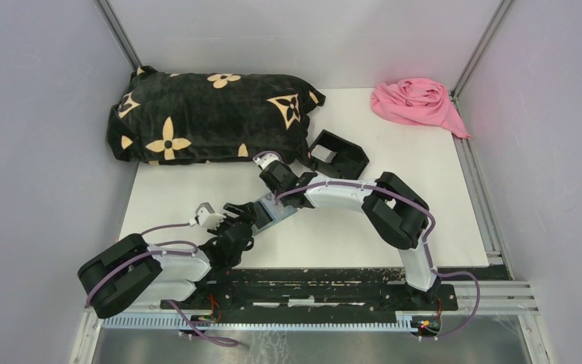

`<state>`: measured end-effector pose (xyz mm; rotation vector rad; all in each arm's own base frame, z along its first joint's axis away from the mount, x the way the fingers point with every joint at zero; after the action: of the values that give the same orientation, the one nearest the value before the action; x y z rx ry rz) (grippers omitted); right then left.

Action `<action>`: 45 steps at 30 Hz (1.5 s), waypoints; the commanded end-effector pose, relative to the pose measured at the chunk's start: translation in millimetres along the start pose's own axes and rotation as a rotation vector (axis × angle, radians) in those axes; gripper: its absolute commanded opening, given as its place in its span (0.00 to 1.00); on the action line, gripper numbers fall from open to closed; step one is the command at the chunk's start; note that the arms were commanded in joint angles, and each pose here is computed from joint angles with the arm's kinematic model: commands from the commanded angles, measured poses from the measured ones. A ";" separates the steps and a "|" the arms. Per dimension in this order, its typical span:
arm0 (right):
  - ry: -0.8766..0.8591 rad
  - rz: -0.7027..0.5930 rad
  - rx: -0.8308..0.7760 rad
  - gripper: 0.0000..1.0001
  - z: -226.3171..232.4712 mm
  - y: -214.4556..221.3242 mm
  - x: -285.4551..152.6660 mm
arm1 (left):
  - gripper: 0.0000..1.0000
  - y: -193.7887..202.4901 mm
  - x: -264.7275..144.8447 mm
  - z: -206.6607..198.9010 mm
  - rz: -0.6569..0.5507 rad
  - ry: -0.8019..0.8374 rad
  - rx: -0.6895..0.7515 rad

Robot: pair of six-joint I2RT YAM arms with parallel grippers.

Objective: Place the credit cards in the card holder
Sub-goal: Close the card holder at the center of the board.

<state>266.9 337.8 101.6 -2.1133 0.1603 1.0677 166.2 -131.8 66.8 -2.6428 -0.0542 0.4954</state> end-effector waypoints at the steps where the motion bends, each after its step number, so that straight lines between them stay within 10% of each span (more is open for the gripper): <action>1: 0.013 -0.049 0.027 0.38 -10.1 -13.6 1.2 | 0.78 0.5 -0.1 23.0 0.015 -0.078 0.107; 12: -0.020 -0.039 0.094 0.01 -18.1 -4.0 -0.5 | 0.78 3.7 3.0 22.3 0.016 -0.060 0.105; 45: -0.080 -0.001 0.185 0.01 -11.9 16.9 -2.1 | 0.79 7.3 -5.2 -47.7 0.123 0.179 0.000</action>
<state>272.4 314.5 88.4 -1.9621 0.2404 1.0766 167.8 -144.8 79.4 -2.6409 0.1317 0.4048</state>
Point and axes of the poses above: each gripper's point midway between its finger pads, its own x axis out along the fingers, its own z axis along the line the jaws close on, y = z × x, the point moved 9 cm from there along -x, back along the fingers, and after that the axes turned 12 degrees about -x, right-handed, at the moved point
